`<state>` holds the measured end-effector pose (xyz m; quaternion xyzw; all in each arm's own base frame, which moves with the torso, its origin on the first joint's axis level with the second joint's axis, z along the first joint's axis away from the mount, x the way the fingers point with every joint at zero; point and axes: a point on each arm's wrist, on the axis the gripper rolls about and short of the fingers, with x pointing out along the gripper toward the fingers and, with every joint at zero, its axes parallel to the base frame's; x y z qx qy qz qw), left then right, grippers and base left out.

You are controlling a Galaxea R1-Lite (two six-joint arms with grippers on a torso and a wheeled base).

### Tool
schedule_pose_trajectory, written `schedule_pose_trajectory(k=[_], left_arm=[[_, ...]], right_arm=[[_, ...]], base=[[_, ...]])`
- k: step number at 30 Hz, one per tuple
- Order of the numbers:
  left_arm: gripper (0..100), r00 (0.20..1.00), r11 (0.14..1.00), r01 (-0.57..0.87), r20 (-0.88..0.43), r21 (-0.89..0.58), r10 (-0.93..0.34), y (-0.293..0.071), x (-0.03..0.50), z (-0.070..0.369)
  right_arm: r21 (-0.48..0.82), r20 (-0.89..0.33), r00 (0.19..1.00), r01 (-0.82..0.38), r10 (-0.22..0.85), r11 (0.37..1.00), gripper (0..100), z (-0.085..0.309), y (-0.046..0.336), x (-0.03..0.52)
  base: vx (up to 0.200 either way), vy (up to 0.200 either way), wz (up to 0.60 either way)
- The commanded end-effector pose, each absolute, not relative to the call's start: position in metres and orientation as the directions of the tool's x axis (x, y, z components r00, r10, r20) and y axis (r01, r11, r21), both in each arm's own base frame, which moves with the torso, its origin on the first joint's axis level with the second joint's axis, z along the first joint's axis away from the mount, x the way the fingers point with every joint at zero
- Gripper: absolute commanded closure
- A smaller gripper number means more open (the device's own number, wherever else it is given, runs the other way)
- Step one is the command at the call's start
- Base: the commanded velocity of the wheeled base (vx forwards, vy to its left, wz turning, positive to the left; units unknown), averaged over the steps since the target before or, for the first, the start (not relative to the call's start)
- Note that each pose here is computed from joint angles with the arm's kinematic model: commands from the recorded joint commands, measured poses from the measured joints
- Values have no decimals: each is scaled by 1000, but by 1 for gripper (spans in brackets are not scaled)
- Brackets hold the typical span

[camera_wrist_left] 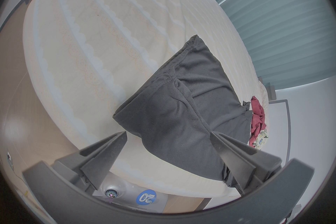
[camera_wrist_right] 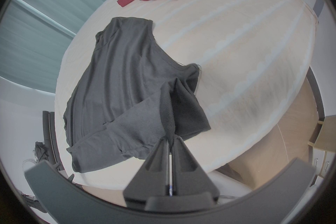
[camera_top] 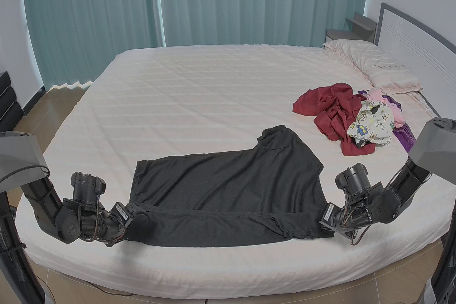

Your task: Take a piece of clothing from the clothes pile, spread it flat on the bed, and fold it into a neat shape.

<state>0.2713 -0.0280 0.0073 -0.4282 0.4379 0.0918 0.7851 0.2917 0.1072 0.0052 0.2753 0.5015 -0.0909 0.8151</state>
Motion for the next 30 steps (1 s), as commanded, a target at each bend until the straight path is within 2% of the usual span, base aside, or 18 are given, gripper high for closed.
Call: schedule_pose_trajectory(k=[1, 12, 13, 21, 24, 25, 30], left_arm=[[0, 600, 616, -518, -766, -593, -231, -28, 271, 7], [0, 599, 617, -519, -767, -592, -231, -28, 271, 7], [0, 599, 617, -519, -767, -592, -231, -28, 271, 7], [0, 599, 617, -519, -767, -592, -231, -28, 271, 7], [0, 598, 615, -518, -766, -595, -236, -28, 271, 7], [0, 598, 616, -517, -766, -595, -237, -28, 271, 7], [0, 594, 618, -505, -762, -602, -257, -27, 268, 9]], right_arm=[[345, -876, 469, 444, 113, 827, 100, 9, 97, 281], [302, -906, 414, 484, 89, 821, 100, -8, 88, 270], [303, -905, 416, 482, 90, 822, 0, -8, 88, 270], [293, -900, 427, 438, 91, 850, 0, -9, 82, 261], [357, -850, 516, 418, 104, 835, 0, 0, 71, 270], [359, -848, 520, 415, 106, 836, 0, 0, 71, 270], [378, -795, 576, 223, 191, 899, 0, 0, 57, 274]], base=[[0, 0, 0], [0, 0, 0], [0, 0, 0], [0, 0, 0], [0, 0, 0], [0, 0, 0], [0, 0, 0]])
